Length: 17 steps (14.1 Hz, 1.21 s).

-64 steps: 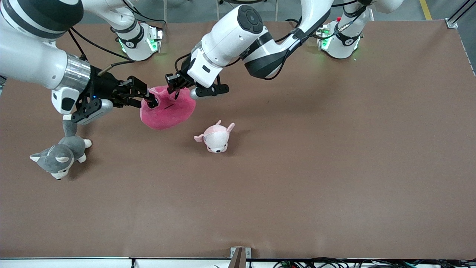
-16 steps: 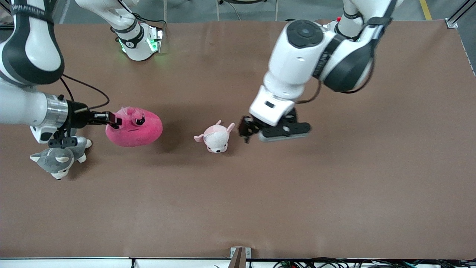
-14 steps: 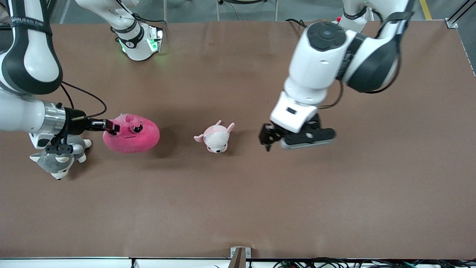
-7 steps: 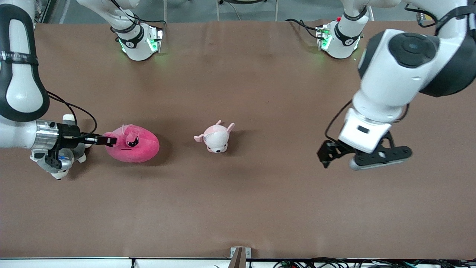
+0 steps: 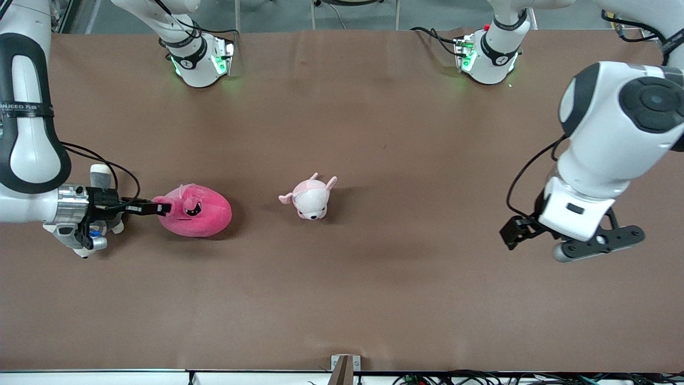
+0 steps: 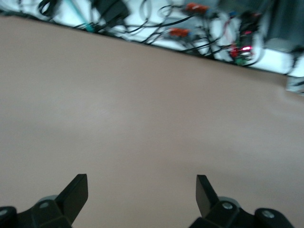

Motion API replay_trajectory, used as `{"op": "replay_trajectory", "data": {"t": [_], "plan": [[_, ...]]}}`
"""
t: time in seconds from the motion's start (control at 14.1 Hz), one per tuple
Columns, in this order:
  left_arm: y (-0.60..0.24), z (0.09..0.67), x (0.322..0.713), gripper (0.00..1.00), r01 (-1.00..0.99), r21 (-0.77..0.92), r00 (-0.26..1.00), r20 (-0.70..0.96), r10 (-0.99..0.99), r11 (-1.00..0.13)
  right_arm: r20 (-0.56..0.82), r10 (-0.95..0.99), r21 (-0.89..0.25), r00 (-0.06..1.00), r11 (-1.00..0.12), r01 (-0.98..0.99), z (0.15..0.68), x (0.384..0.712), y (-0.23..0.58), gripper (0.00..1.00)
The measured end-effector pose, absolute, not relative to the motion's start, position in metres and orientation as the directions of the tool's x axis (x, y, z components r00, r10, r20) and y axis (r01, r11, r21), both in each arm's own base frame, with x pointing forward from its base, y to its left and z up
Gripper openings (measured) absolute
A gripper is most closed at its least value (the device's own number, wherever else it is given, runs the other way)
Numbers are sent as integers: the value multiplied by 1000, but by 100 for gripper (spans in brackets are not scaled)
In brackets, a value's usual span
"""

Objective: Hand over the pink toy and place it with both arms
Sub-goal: 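Lower the pink toy beside the grey cat while the left gripper withdraws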

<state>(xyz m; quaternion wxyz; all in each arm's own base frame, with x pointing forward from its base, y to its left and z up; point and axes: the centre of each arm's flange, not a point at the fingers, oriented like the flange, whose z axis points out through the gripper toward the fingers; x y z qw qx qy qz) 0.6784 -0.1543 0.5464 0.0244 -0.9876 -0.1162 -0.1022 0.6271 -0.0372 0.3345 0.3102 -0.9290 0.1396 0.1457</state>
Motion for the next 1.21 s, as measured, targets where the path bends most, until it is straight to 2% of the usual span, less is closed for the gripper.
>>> {"op": "replay_trajectory", "data": {"t": [0.36,0.85,1.0,1.07,1.21], "plan": [[-93,591,647,100,220,-90,971,117,209,-971,-375,-159,-544,913,-760,-356,315,629,-38,11],[-54,643,564,100,144,4,987,66,144,-990,-383,-150,-545,911,-760,-354,296,630,-41,11],[-60,654,540,100,113,16,993,38,114,-993,-384,-152,-545,911,-759,-357,293,631,-44,16],[-62,660,531,100,95,19,995,32,95,-995,-378,-155,-547,913,-758,-355,295,632,-46,22],[-60,670,518,100,35,18,999,33,36,-999,-344,-165,-555,924,-759,-342,310,642,-53,43]]}}
